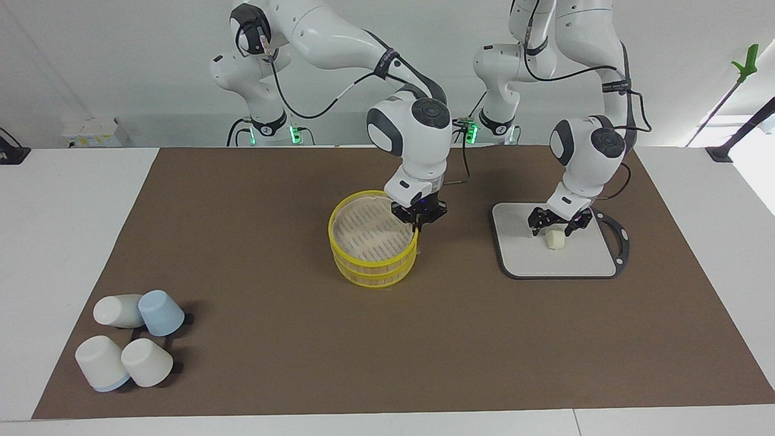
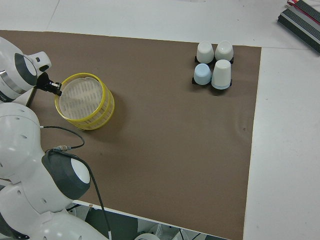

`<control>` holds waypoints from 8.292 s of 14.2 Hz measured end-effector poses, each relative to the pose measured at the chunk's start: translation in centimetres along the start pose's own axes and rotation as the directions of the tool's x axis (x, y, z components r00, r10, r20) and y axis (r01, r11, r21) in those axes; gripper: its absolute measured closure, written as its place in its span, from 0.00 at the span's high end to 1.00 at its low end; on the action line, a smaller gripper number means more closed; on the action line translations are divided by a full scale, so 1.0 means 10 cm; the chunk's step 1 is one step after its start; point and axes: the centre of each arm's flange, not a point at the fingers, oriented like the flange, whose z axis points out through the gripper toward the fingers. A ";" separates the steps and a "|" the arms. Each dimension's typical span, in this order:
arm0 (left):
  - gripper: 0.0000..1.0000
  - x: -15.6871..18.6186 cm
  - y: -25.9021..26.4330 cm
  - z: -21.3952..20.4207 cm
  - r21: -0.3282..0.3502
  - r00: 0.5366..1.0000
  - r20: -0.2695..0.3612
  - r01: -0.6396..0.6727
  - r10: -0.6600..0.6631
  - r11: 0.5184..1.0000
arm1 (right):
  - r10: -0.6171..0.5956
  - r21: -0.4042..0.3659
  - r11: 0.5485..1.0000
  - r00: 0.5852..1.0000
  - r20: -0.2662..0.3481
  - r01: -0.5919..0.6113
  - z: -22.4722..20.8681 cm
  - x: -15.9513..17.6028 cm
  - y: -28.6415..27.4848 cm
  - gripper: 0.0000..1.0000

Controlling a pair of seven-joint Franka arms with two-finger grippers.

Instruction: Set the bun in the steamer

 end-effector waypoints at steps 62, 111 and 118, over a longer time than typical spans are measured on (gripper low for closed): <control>1.00 0.51 0.63 -2.55 0.015 0.988 0.068 0.140 -0.141 0.990 | 0.091 0.082 0.993 0.996 -0.008 -0.090 -0.49 0.25 0.24 0.08; 1.00 0.24 0.32 -3.15 -0.030 0.992 0.086 0.099 -0.097 0.995 | -0.039 -0.004 0.999 0.999 -0.018 0.039 -0.93 0.99 2.41 1.00; 1.00 0.24 0.32 -3.15 -0.030 0.992 0.086 0.099 -0.096 0.995 | 0.009 -0.024 1.000 0.998 0.066 -0.008 -1.38 0.96 3.75 1.00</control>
